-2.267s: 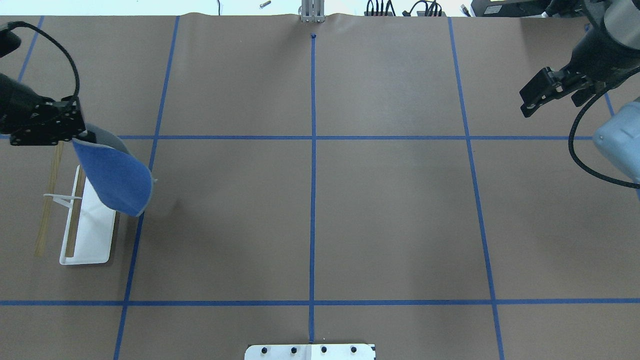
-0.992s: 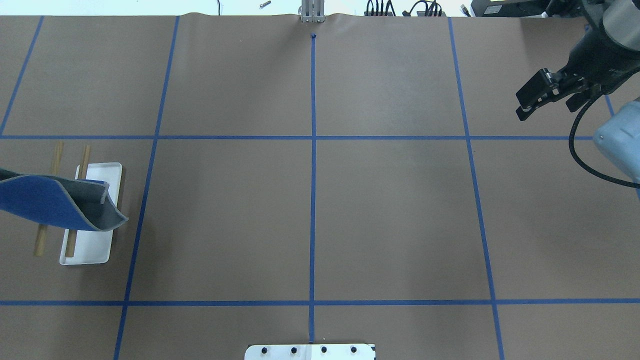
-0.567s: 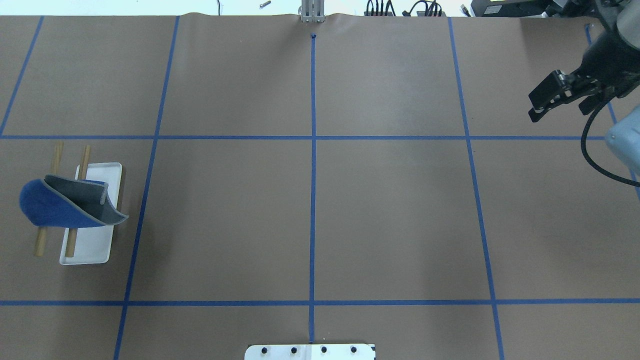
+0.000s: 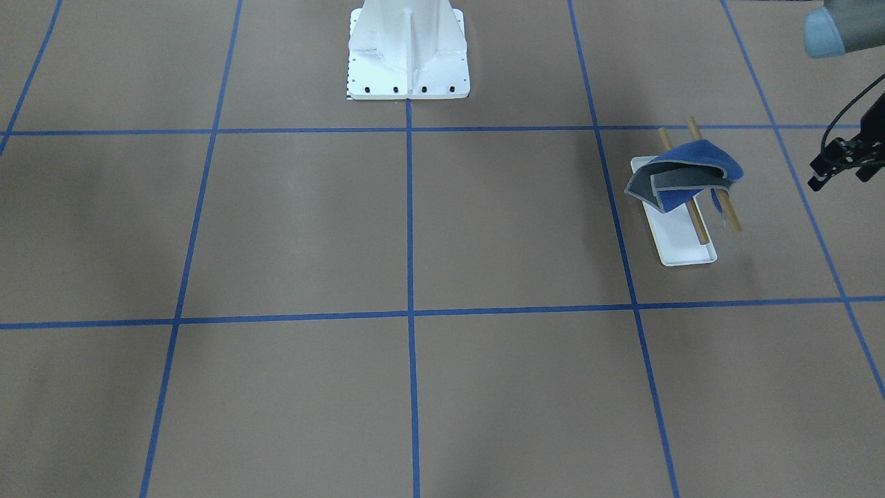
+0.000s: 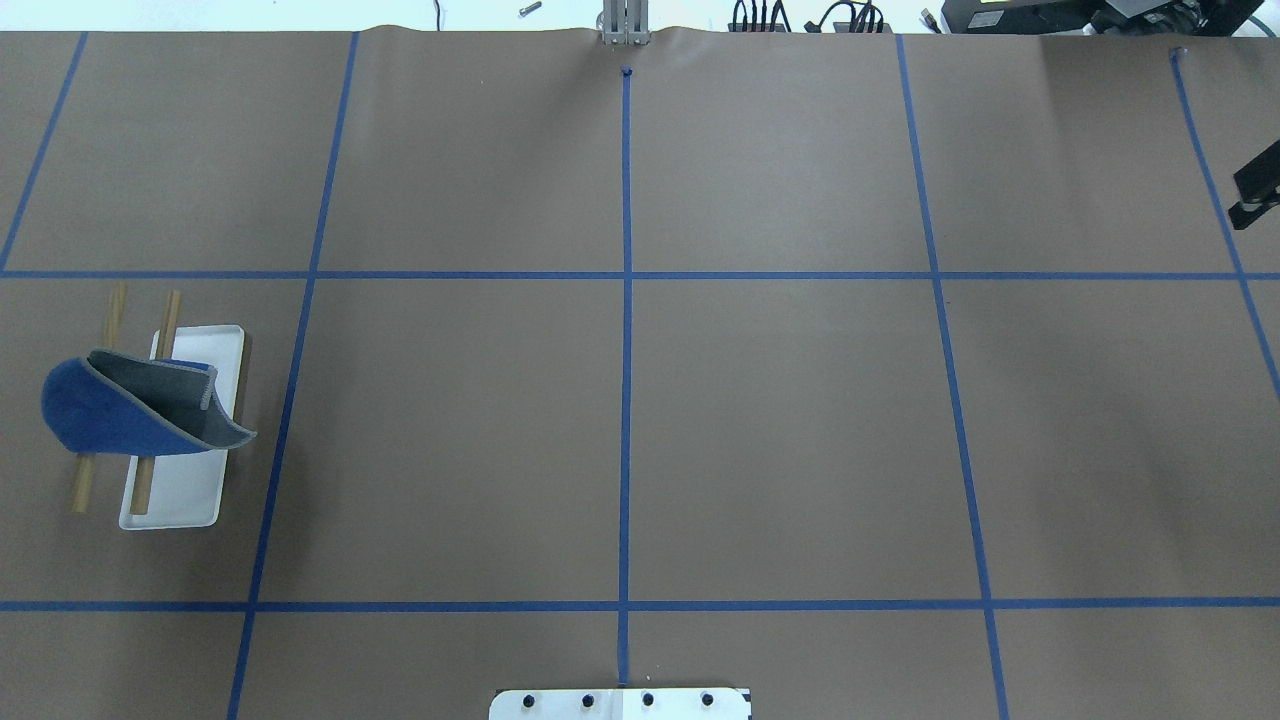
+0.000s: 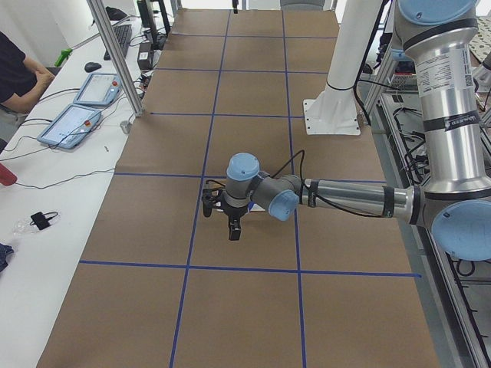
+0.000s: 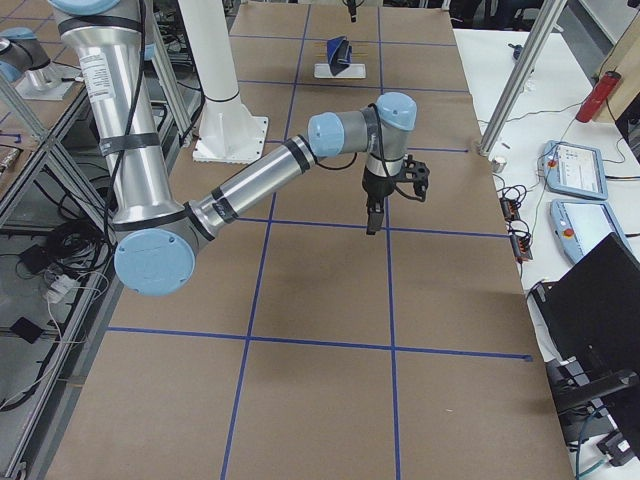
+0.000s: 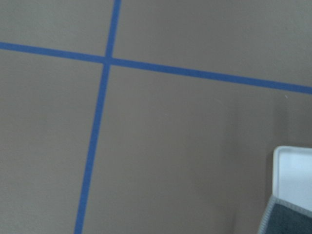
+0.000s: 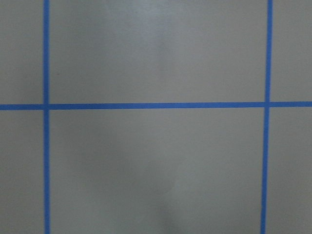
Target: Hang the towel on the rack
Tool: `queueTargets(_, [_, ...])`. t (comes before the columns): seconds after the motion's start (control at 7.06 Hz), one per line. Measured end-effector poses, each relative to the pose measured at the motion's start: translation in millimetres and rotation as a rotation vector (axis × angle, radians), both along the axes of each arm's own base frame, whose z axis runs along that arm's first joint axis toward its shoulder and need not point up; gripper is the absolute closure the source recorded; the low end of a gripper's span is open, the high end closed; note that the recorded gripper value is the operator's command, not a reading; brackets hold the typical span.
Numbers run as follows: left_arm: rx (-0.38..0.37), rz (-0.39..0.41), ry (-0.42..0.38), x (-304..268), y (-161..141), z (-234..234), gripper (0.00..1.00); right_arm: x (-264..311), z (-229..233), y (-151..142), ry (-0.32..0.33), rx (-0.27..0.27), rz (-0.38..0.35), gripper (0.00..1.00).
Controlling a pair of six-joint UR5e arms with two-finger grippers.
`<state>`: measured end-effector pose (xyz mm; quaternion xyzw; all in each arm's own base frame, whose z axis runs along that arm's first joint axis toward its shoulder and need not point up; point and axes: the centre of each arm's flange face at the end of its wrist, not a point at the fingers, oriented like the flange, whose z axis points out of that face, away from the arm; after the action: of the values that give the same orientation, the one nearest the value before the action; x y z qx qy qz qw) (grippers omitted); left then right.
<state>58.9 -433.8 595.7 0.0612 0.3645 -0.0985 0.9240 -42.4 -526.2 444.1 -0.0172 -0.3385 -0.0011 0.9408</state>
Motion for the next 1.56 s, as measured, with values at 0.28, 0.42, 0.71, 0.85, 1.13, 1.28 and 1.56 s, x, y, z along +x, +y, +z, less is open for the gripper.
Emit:
queueTargets(0.28, [0.064, 0.076, -0.017, -34.6, -23.0, 2.3, 0.01, 52.6, 83.2, -19.7, 0.003, 0.012, -0.030, 0.00])
queueTargets(0.42, [0.090, 0.128, -0.021, -48.5, -35.6, -2.6, 0.01, 71.1, 106.0, -18.6, -0.001, 0.016, -0.021, 0.00])
queueTargets(0.71, [0.104, 0.162, -0.032, -73.0, -45.2, -0.1, 0.01, 85.9, 153.1, 3.0, -0.006, 0.056, -0.022, 0.00])
queueTargets(0.85, [0.084, 0.147, -0.037, -91.5, -46.8, 2.2, 0.01, 91.0, 184.8, 11.5, -0.007, 0.067, -0.016, 0.00])
queueTargets(1.13, [0.057, 0.170, -0.052, -117.0, -57.3, -2.1, 0.01, 96.0, 223.1, 16.2, -0.024, 0.055, 0.005, 0.00])
queueTargets(1.28, [0.042, 0.175, -0.053, -122.1, -60.4, -3.7, 0.01, 94.6, 226.1, 16.2, -0.051, 0.038, 0.020, 0.00])
queueTargets(1.56, [0.013, 0.177, -0.048, -123.8, -58.7, 4.8, 0.01, 90.9, 222.5, 14.7, -0.101, 0.019, 0.041, 0.00])
